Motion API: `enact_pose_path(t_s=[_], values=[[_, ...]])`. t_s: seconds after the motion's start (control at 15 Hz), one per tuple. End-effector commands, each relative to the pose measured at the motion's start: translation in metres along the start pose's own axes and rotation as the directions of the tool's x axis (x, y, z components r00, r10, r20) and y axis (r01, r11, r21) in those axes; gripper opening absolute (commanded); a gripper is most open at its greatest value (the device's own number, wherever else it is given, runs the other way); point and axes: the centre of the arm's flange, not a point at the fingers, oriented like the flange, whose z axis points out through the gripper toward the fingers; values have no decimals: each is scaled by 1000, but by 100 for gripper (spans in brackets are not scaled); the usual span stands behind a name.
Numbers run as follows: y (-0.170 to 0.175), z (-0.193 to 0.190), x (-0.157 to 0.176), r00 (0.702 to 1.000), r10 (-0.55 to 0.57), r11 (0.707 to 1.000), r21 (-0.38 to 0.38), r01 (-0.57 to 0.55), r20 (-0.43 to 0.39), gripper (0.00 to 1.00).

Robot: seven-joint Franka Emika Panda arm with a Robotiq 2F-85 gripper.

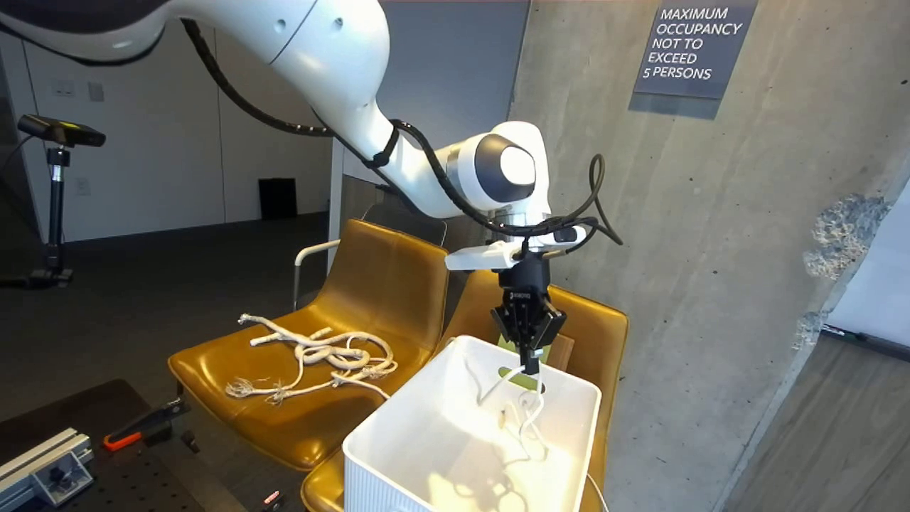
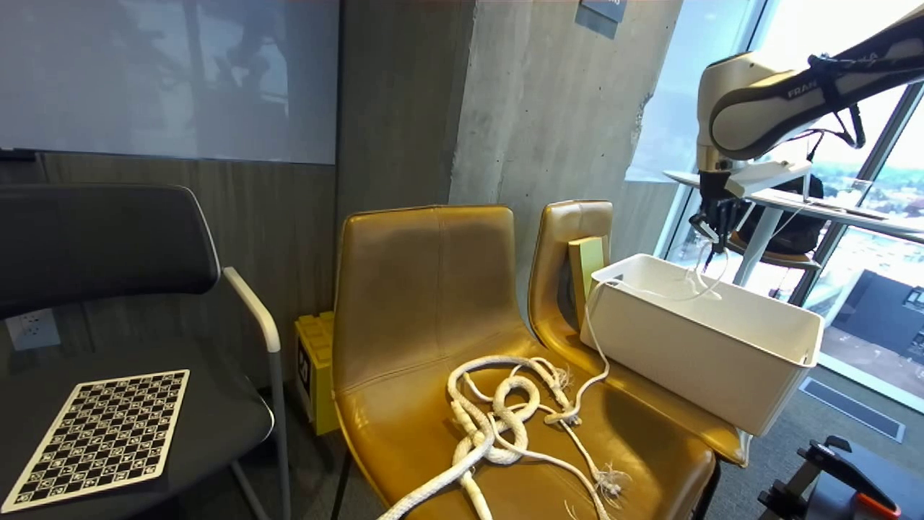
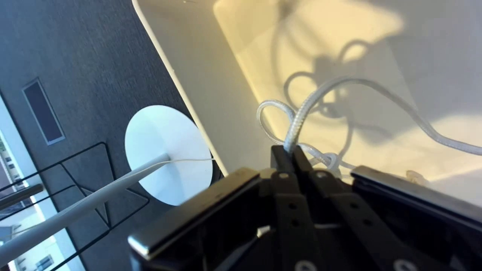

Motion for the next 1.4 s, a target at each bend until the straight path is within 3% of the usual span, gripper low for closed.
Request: enact_pose_path(t_s=[0.0, 0.33, 0.6, 0.8, 0.93, 1.13, 1.33], values=[[-2, -1, -37, 999, 2, 1000, 5, -2, -39, 35], [-24, -62, -60, 988, -22, 995, 96, 37, -155, 73], [-83, -117, -99, 957, -98, 968, 196, 155, -273, 99], [-136, -149, -124, 899, -199, 930, 213, 298, -389, 100], [-172, -165, -137, 846, -296, 902, 161, 400, -443, 100], [-216, -170, -146, 767, -453, 844, 57, 533, -454, 100], [-253, -144, -164, 695, -573, 774, -8, 633, -433, 100]])
